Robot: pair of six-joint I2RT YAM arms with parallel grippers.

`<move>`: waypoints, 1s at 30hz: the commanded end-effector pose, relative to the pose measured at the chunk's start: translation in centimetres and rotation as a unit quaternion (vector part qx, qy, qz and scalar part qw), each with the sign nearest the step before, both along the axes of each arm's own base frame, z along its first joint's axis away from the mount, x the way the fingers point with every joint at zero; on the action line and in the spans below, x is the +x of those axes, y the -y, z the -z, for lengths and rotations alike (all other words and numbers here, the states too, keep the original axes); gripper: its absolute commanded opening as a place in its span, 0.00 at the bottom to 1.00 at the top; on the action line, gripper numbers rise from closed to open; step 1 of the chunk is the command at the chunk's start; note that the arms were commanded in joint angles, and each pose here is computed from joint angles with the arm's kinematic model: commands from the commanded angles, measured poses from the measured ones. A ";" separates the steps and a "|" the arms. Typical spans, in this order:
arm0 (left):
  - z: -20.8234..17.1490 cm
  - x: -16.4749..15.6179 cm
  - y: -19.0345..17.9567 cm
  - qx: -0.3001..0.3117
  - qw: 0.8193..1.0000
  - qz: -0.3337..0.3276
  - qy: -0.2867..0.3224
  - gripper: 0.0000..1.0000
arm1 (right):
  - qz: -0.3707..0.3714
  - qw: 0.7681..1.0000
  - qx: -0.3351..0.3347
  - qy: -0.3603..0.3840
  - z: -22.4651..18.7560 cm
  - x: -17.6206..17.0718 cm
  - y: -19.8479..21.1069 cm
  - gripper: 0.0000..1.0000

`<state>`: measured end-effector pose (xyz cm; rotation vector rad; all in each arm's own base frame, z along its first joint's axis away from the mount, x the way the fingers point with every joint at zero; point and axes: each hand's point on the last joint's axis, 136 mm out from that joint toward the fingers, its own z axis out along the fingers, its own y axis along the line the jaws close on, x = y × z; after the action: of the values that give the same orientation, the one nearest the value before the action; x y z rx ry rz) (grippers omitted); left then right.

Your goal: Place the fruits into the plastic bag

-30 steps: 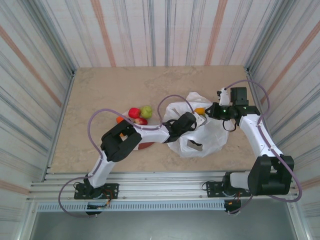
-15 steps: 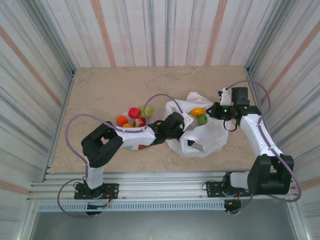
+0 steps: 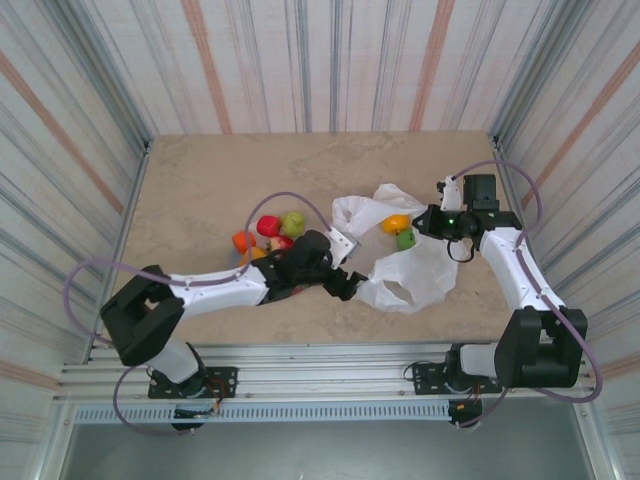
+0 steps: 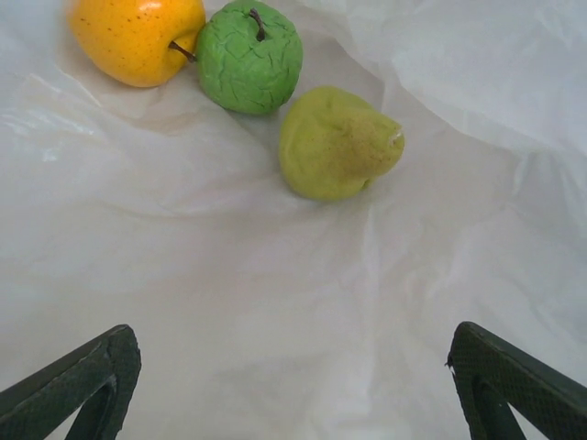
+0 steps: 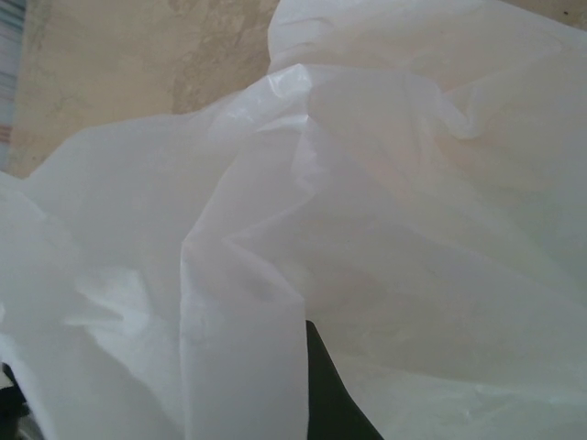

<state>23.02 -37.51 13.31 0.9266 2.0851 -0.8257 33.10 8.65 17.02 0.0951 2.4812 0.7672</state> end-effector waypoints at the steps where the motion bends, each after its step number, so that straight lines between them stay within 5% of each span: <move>1: -1.2 -0.9 -1.9 0.002 1.000 0.018 0.013 0.91 | -0.002 1.000 0.008 -0.004 0.3 0.1 0.0 0.00; 11: -4.8 -2.9 -5.2 -0.052 0.996 0.071 0.028 0.90 | -0.001 1.000 0.009 -0.003 0.2 0.1 0.0 0.00; 14: -5.8 -0.7 -7.9 -0.050 0.997 -0.003 0.054 0.90 | -0.001 1.000 0.009 -0.002 0.2 0.1 0.0 0.00; 16: -5.3 2.3 -11.3 -0.006 0.992 -0.112 0.053 0.90 | -0.001 1.000 0.010 -0.003 0.1 0.1 -0.1 0.00; 20: -3.4 5.6 -18.5 0.106 0.955 -0.277 0.017 0.90 | -0.002 1.000 0.013 0.000 0.0 0.2 -0.2 0.00; 26: -1.1 5.6 -23.6 0.171 0.923 -0.343 -0.034 0.93 | -0.002 1.000 0.010 -0.003 0.2 0.2 -0.2 0.00; 30: 0.0 5.3 -24.3 0.185 0.917 -0.350 -0.049 0.94 | -0.004 1.000 0.013 -0.003 0.3 0.3 -0.3 0.00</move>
<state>29.06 -14.77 14.43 0.2927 2.3936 -0.1842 33.39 8.76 16.90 0.0914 2.4777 0.7756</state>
